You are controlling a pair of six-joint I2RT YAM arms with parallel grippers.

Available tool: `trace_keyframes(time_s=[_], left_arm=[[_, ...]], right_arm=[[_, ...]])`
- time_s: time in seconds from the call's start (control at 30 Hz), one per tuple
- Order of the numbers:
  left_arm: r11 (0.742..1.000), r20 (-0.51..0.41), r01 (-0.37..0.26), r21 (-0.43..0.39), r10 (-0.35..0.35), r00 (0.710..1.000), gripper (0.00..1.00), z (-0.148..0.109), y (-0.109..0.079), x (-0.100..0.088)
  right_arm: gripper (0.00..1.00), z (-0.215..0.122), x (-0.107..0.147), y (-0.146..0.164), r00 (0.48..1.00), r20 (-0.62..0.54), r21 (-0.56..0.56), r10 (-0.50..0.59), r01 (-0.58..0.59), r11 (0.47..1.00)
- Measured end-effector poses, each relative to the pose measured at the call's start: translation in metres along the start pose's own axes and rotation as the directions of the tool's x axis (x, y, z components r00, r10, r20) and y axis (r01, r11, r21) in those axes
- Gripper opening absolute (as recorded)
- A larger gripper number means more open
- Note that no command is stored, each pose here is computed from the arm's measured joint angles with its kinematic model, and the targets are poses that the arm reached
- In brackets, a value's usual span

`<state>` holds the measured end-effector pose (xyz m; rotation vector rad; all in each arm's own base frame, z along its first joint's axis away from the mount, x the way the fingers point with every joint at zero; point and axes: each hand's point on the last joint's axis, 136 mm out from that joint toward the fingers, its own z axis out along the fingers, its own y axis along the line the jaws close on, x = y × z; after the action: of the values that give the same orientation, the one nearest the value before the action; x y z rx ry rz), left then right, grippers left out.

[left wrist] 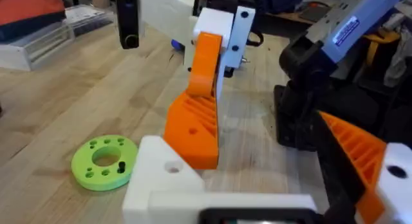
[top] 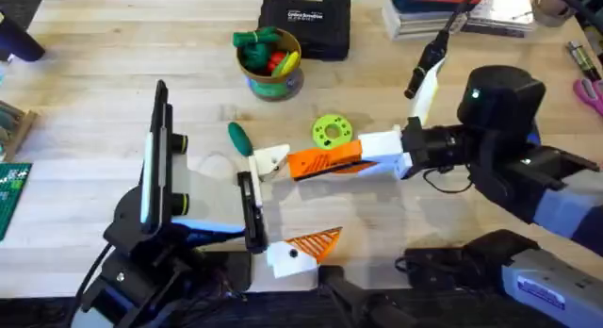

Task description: Pick up the gripper from the table and insert it into the empty holder that is missing its gripper. Then pick up a screw, insert it into the mounting hole, and use the screwdriver to tighten it. Finally, clean up the table by picking up the vegetable and placing it into the bucket.

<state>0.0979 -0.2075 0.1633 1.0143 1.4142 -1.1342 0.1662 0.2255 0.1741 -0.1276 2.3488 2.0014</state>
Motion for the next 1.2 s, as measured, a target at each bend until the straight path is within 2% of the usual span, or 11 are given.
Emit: trace_keyframes(time_s=[0.5,0.8,0.97,1.2], left_arm=[[1.0,0.0,0.0,0.003,0.0,1.0,0.985,0.0,0.0,0.0],[0.999,-0.001,0.032,-0.002,-0.032,0.999,0.986,0.0,0.0,0.0],[0.999,0.003,0.033,-0.026,-0.033,0.999,0.985,0.0,0.005,0.0],[0.999,0.002,0.04,-0.024,-0.04,0.999,0.985,0.0,0.004,0.0]], right_arm=[[0.014,0.002,-0.005,0.004,1.0,0.007,-0.014,0.018,-0.018,1.0],[0.013,0.017,-0.002,-0.004,0.999,-0.034,-0.003,0.026,-0.026,1.0],[0.013,0.024,-0.008,-0.002,0.999,-0.039,-0.029,0.004,-0.006,1.0],[0.013,0.029,-0.009,-0.006,0.997,-0.057,-0.03,0.047,-0.049,0.998]])
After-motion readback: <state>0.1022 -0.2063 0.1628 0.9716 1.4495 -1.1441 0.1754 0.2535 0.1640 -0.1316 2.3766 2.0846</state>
